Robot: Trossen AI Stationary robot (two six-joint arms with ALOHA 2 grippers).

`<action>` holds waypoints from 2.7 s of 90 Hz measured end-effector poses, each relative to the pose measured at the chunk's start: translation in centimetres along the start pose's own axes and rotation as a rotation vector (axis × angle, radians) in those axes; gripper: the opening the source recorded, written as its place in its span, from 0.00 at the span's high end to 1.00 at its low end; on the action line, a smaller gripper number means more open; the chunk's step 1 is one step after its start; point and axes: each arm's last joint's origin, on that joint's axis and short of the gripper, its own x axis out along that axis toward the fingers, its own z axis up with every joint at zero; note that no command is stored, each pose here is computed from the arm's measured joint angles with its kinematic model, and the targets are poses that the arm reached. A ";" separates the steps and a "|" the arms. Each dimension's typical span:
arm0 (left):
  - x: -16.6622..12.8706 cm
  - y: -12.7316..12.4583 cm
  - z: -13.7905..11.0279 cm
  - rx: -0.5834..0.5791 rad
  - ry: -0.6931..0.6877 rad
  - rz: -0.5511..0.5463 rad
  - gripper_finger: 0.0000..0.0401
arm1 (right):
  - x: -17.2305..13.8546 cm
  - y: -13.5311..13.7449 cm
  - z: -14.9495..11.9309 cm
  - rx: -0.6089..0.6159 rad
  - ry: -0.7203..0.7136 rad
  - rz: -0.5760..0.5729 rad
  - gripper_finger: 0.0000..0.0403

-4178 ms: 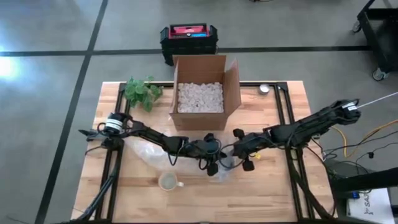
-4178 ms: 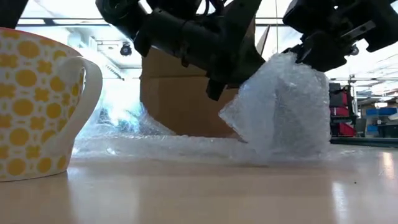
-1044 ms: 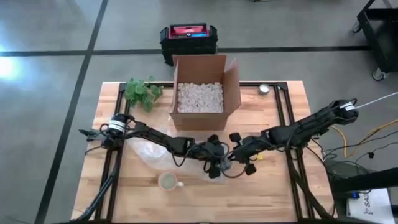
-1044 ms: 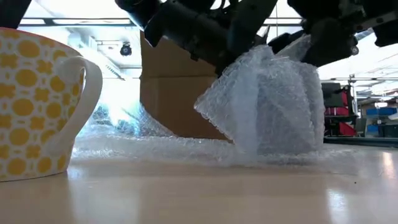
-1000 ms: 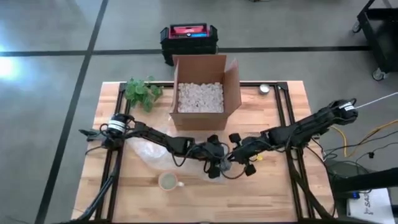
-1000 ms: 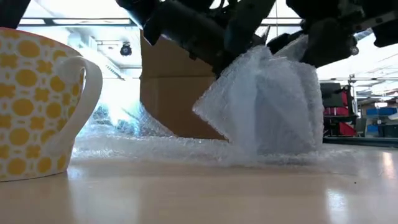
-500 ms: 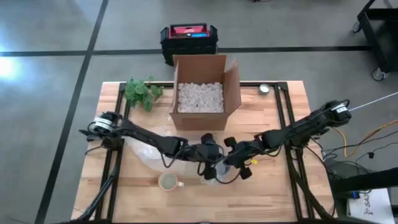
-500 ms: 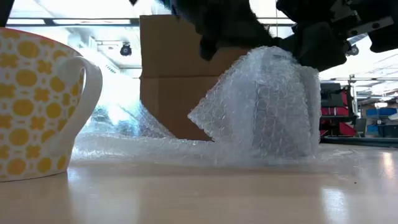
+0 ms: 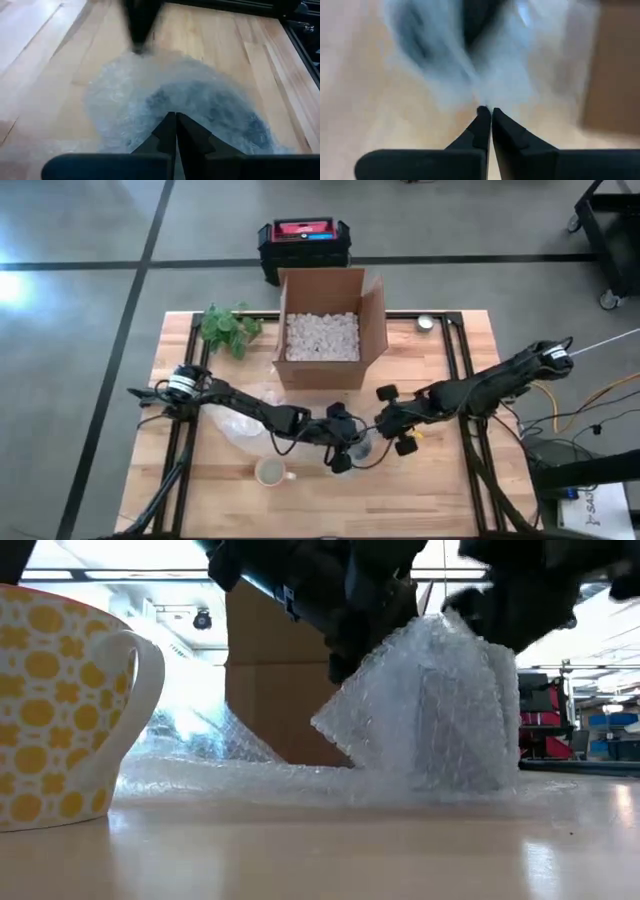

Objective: Wrap mug
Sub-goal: Wrap the blue mug with the right bubble wrap

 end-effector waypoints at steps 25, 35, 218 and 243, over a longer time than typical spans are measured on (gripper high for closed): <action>0.1 0.0 0.0 -0.001 -0.003 -0.011 1.00 | 2.4 -0.1 0.0 0.029 -0.155 -0.015 1.00; 0.1 0.0 0.0 0.000 -0.002 -0.012 1.00 | 0.7 0.6 1.8 -0.010 -0.269 0.012 1.00; -6.9 -1.8 2.3 0.011 0.014 -0.062 1.00 | 4.4 4.2 7.7 0.022 0.039 0.124 1.00; -4.6 -2.2 0.2 0.030 0.078 -0.053 1.00 | 4.5 4.3 8.1 0.015 0.005 0.125 1.00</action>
